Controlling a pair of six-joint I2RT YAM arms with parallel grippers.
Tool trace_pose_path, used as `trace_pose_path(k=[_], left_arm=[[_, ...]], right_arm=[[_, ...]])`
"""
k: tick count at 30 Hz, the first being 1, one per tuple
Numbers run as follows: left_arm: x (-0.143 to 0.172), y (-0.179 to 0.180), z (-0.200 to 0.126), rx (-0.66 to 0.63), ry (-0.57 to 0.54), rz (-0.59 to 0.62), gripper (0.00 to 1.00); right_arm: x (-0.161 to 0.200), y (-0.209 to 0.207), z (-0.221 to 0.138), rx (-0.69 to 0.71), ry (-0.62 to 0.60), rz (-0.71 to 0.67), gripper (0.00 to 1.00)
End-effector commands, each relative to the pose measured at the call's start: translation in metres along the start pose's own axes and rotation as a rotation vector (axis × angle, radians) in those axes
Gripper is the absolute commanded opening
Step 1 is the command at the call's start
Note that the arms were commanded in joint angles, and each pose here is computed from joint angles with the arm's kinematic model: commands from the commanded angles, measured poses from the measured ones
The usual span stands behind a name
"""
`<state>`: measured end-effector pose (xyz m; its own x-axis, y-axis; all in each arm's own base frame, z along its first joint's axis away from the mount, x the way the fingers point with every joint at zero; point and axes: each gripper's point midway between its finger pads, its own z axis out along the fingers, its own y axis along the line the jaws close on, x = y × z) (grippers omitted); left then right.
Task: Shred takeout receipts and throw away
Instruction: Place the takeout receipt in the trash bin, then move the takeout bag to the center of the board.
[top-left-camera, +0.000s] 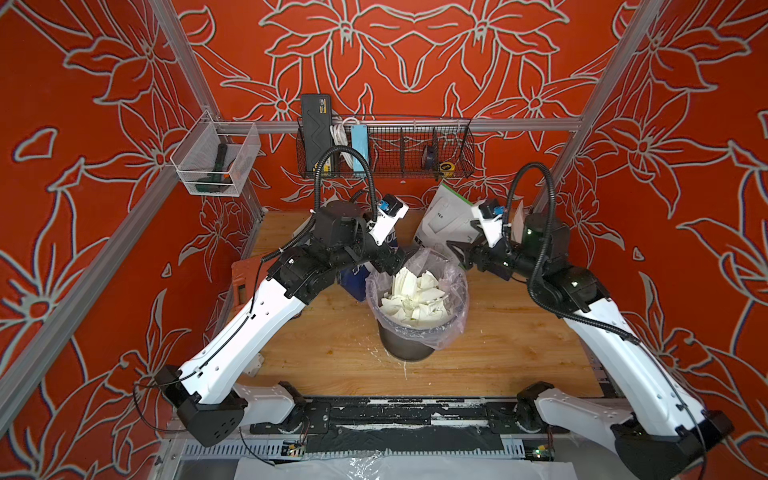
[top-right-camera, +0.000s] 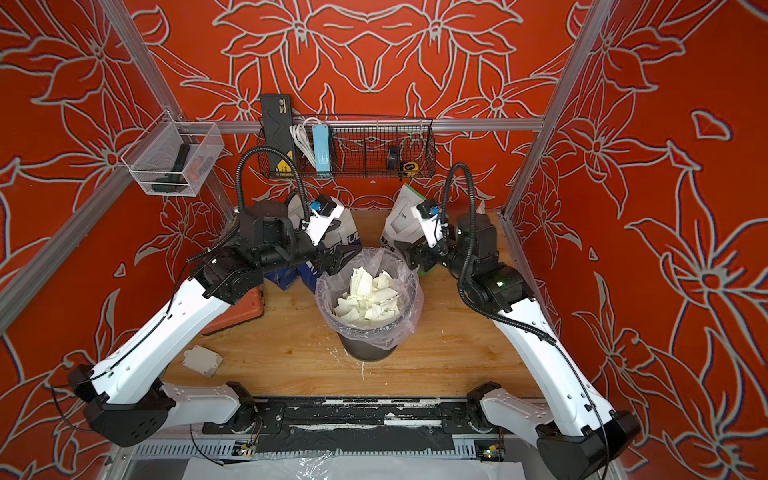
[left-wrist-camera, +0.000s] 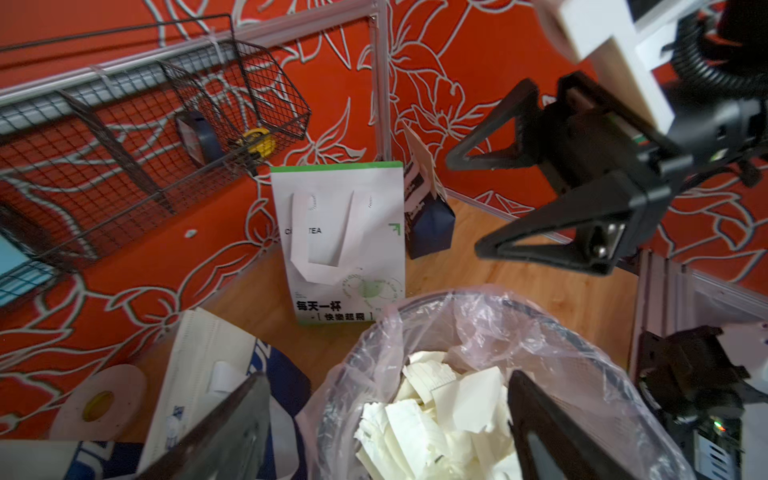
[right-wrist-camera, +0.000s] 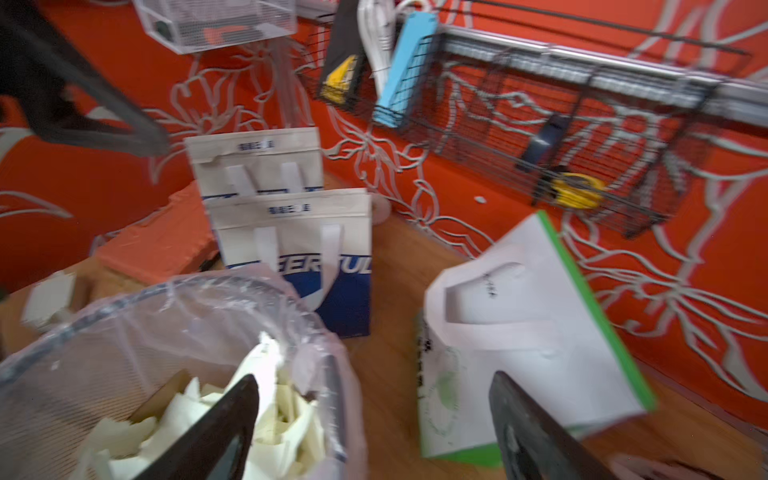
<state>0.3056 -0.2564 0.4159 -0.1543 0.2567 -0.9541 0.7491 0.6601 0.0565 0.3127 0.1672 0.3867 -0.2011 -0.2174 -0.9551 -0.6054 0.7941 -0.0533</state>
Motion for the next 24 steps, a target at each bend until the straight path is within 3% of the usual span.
trace_pose_path(k=[1,4,10,19,24], left_arm=[[-0.024,0.015,-0.008,-0.060,-0.114,-0.029,0.90],[-0.024,0.006,0.008,0.019,-0.142,-0.094,0.96],[-0.020,-0.006,0.037,0.128,-0.137,-0.156,0.97],[-0.016,-0.023,0.073,0.193,-0.086,-0.163,0.96],[-0.010,-0.034,0.086,0.219,-0.067,-0.164,0.95]], right_arm=[[0.023,-0.052,-0.028,0.216,0.114,0.125,0.88],[0.044,-0.099,-0.046,0.402,0.205,0.175,0.87],[0.076,-0.155,-0.052,0.516,0.281,0.292,0.84],[0.104,-0.191,-0.005,0.430,0.250,0.484,0.80],[0.117,-0.198,0.019,0.385,0.273,0.510,0.76]])
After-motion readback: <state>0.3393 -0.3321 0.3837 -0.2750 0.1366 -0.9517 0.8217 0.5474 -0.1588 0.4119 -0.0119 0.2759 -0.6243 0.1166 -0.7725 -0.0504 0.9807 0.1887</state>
